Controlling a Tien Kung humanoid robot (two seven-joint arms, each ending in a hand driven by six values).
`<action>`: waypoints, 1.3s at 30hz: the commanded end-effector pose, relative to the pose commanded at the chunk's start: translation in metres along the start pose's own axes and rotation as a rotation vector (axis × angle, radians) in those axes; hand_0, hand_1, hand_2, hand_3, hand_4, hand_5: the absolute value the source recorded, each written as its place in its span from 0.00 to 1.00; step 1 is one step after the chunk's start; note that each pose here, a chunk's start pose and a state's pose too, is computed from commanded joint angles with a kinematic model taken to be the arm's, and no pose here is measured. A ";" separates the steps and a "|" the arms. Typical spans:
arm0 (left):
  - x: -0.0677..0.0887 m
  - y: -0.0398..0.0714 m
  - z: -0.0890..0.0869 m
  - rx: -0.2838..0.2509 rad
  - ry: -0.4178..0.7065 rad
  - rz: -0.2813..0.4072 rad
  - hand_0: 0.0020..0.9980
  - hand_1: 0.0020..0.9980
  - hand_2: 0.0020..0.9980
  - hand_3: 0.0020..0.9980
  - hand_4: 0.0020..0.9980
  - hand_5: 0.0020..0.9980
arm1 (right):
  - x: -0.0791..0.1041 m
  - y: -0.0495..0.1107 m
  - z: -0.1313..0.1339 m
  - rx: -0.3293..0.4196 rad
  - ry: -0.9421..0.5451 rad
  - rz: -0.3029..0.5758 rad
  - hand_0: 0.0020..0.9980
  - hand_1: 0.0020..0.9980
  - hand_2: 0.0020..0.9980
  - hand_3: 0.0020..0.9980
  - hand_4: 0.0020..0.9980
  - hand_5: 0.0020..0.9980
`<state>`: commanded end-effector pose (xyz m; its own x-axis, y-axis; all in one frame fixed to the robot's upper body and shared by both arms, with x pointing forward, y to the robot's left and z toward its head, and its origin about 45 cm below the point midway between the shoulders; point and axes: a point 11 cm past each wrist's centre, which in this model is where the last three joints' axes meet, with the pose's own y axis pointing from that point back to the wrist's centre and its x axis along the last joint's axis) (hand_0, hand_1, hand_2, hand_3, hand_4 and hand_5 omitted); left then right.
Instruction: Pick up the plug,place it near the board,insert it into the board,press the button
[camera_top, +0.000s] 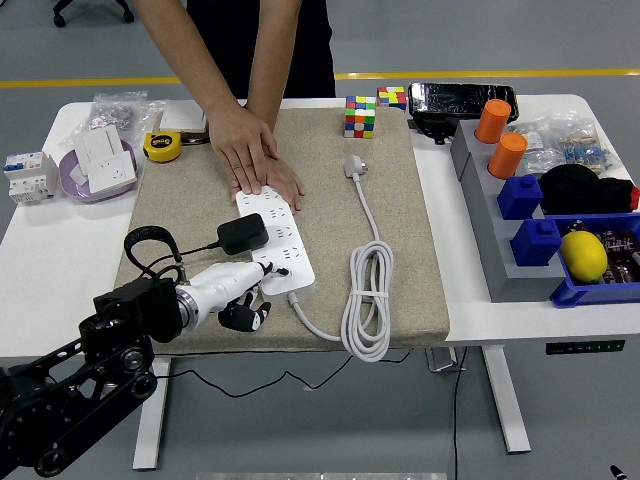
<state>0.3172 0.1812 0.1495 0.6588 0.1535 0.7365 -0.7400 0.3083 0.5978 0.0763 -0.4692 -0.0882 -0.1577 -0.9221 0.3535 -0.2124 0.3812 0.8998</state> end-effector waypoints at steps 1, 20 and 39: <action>-0.001 0.000 0.000 0.000 -0.002 -0.004 0.16 0.07 0.15 0.85 0.41 0.10 | 0.000 0.000 0.000 0.000 0.000 0.000 0.85 0.78 0.77 0.81 1.00 1.00; 0.037 0.027 0.031 -0.184 0.075 0.289 0.25 0.11 0.15 0.54 0.66 0.24 | -0.002 0.000 -0.001 0.003 -0.002 -0.003 0.85 0.78 0.77 0.81 1.00 1.00; 0.027 0.035 0.026 -0.282 0.191 0.247 0.51 0.58 0.58 0.85 0.88 0.45 | -0.001 0.000 0.001 -0.002 0.000 -0.003 0.85 0.78 0.77 0.81 1.00 1.00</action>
<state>0.3058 0.1714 0.1989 0.4992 0.4179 0.7590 -0.8303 0.4812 0.2811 0.0751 -0.4679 -0.0889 -0.1571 -0.9230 0.3512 -0.2112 0.3788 0.9011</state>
